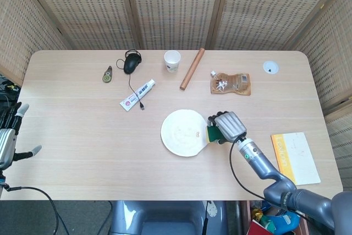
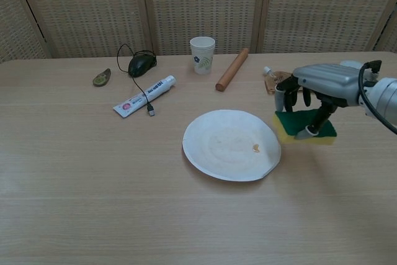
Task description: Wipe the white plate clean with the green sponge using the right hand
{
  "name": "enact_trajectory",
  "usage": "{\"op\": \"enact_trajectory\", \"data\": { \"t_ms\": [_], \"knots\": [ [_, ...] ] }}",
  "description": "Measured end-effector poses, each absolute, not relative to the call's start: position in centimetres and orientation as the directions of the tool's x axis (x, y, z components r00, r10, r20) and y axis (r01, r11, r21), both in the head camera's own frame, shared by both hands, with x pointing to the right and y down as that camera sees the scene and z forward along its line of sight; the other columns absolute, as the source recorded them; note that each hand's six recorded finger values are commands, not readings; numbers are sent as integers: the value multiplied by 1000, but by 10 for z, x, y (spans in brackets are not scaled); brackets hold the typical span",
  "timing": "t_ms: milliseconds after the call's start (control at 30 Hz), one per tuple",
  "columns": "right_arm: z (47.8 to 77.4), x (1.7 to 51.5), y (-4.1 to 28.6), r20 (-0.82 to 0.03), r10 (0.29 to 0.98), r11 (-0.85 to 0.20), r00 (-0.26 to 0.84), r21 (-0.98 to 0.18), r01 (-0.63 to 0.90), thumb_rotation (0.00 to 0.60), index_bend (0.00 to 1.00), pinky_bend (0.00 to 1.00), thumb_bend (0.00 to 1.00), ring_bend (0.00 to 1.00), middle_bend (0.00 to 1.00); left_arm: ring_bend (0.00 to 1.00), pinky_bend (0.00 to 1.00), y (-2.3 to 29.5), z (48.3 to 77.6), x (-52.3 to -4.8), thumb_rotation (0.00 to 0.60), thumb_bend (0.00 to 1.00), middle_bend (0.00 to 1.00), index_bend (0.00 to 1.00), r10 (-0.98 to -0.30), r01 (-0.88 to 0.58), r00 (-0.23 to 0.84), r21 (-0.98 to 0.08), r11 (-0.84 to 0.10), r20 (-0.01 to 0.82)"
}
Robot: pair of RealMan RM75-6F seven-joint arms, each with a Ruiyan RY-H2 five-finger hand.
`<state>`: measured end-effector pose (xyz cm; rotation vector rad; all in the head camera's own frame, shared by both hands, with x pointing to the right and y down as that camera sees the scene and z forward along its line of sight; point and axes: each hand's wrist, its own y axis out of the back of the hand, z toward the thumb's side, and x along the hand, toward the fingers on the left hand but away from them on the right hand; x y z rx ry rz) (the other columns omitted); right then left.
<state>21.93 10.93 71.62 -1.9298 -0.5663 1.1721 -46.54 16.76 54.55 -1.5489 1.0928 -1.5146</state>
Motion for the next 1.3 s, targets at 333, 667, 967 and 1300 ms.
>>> {"op": "enact_trajectory", "data": {
  "t_ms": [333, 667, 967, 1300],
  "knots": [
    [729, 178, 109, -562, 674, -546, 480, -816, -188, 600, 511, 454, 45, 399, 537, 0, 0, 165, 548, -469, 600, 0, 0, 0, -910, -99, -51, -909, -405, 411],
    [741, 154, 113, -589, 677, -403, 442, -799, -447, 600, 512, 455, 68, 400, 539, 0, 0, 165, 547, -469, 600, 0, 0, 0, -910, -101, -54, -909, -404, 410],
    [749, 135, 120, -633, 673, -364, 382, -734, -573, 600, 512, 454, 71, 400, 539, 0, 0, 164, 547, -471, 600, 0, 0, 0, -909, -107, -55, -908, -405, 412],
    [757, 120, 126, -674, 659, -362, 334, -673, -645, 600, 514, 455, 79, 409, 546, 0, 0, 163, 547, -472, 600, 0, 0, 0, -908, -110, -56, -907, -407, 414]
  ]
}}
